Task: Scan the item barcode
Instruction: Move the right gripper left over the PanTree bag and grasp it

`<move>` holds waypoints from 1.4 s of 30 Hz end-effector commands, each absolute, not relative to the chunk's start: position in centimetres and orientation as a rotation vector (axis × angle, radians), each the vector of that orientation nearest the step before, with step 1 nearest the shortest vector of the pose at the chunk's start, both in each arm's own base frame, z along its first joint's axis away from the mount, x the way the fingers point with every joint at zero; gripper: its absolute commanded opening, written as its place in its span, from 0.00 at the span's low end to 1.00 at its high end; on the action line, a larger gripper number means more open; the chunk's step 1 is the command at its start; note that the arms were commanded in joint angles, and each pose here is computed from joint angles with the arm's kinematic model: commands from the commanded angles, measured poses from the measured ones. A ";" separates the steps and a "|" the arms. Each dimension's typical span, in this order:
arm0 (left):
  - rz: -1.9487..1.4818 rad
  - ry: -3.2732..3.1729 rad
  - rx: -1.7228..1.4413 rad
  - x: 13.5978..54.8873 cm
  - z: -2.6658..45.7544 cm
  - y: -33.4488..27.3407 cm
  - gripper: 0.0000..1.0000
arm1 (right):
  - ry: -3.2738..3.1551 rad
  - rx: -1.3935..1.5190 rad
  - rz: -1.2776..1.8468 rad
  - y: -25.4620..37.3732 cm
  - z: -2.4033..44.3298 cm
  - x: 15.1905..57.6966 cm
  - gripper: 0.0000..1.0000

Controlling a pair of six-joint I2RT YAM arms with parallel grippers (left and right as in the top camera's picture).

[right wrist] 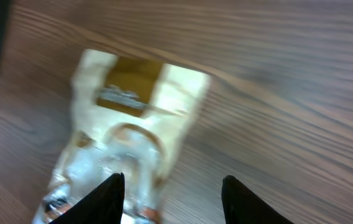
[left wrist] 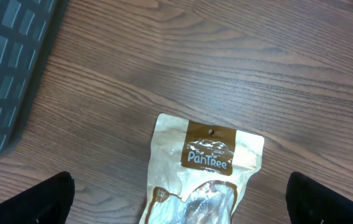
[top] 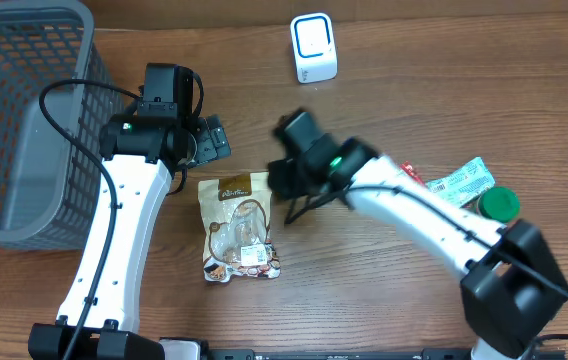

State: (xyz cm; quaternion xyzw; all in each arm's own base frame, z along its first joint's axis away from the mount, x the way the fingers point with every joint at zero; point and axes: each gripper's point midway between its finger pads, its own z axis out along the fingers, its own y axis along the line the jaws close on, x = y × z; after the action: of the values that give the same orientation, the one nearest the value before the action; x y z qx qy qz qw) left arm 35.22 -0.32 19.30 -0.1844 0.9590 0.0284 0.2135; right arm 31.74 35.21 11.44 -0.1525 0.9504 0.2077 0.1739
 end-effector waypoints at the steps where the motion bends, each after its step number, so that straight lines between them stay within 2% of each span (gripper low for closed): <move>1: 0.099 2.647 -0.495 35.3 19.8 -0.1 1.00 | 2.655 -0.347 0.476 37.0 10.3 31.6 0.52; 10: 0.099 2.647 -0.495 35.3 19.8 -0.1 1.00 | 2.693 -0.436 0.430 41.5 3.1 28.7 0.53; 13: 0.099 2.647 -0.495 35.3 19.8 -0.1 1.00 | 2.730 -0.428 0.388 40.8 1.6 28.6 0.52; 19: 0.099 2.647 -0.495 35.3 19.8 -0.1 1.00 | 2.797 -0.146 0.169 35.5 1.0 30.4 0.51; 24: 0.099 2.647 -0.495 35.3 19.8 -0.1 1.00 | 2.831 0.083 0.110 32.3 1.9 31.2 0.52; 31: 0.099 2.647 -0.495 35.3 19.8 -0.1 1.00 | 2.802 0.182 0.155 30.6 6.0 31.8 0.57; 36: 0.099 2.647 -0.495 35.3 19.8 -0.1 1.00 | 2.739 0.230 0.201 28.4 11.0 32.3 0.67; 37: 0.099 2.647 -0.495 35.3 19.8 -0.1 1.00 | 2.736 0.246 0.198 27.8 11.5 32.4 0.79; 38: 0.099 2.647 -0.495 35.3 19.8 -0.1 1.00 | 2.735 0.264 0.192 27.2 11.8 32.6 0.84; 42: 0.099 2.647 -0.495 35.3 19.8 -0.1 1.00 | 2.784 0.230 0.210 26.2 11.1 33.3 0.84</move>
State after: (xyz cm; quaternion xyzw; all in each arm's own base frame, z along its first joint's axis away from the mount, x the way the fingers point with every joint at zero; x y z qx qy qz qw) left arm 35.22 -0.32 19.30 -0.1844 0.9590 0.0284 0.2135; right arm 32.72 26.93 11.72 0.0886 0.9765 0.0739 0.1819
